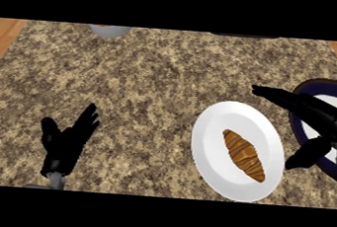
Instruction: Pick the croissant from the plate and place it in the plate
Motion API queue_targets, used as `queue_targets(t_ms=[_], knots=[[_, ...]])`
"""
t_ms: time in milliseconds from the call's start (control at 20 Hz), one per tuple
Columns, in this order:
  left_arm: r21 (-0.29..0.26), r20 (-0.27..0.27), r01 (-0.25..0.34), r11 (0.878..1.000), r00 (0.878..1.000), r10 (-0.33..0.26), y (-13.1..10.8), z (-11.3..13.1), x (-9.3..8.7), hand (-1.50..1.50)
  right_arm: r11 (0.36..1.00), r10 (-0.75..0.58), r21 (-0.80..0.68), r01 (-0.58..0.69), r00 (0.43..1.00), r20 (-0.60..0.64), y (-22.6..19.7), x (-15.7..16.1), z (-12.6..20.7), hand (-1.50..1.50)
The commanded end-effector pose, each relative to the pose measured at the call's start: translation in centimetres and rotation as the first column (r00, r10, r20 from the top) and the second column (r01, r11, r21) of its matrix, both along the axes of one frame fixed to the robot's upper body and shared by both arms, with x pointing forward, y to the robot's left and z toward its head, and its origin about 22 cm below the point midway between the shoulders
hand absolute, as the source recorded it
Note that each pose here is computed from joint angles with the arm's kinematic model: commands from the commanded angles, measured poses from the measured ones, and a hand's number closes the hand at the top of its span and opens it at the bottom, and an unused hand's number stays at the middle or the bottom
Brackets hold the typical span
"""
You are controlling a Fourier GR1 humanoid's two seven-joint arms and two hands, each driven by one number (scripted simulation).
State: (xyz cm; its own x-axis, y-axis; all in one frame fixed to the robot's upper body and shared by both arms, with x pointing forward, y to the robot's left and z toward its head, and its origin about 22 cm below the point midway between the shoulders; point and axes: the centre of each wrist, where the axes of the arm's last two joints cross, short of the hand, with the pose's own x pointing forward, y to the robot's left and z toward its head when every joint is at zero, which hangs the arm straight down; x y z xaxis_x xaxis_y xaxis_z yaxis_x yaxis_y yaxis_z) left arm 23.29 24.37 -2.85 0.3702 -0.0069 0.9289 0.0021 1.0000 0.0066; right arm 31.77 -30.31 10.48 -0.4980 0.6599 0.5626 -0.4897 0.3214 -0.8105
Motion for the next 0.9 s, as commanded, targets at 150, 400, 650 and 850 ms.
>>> queue_targets(t_ms=[150, 400, 650, 850], knots=[[0.006, -0.007, -0.001, 1.0, 1.0, 0.001, 1.1, 0.4, 0.3, 0.0, 0.995, -0.014, -0.097, 0.007, 0.997, -0.071, 2.0, -1.6, -2.0, -1.5], [0.001, 0.006, 0.013, 1.0, 1.0, -0.013, 0.2, 0.4, -0.6, 0.0, 0.998, 0.013, -0.063, -0.019, 0.996, -0.094, 1.2, -3.3, -4.8, -1.5], [0.004, 0.012, 0.003, 1.0, 1.0, -0.003, -1.6, -0.5, 0.1, 0.0, 0.993, 0.0, -0.116, -0.009, 0.997, -0.071, 3.8, -3.0, -4.1, -1.5], [0.016, -0.003, -0.006, 1.0, 1.0, 0.006, 0.8, -0.7, -0.4, 0.0, 0.983, -0.034, -0.181, 0.03, 0.999, -0.018, 4.2, -2.9, -2.5, -1.5]])
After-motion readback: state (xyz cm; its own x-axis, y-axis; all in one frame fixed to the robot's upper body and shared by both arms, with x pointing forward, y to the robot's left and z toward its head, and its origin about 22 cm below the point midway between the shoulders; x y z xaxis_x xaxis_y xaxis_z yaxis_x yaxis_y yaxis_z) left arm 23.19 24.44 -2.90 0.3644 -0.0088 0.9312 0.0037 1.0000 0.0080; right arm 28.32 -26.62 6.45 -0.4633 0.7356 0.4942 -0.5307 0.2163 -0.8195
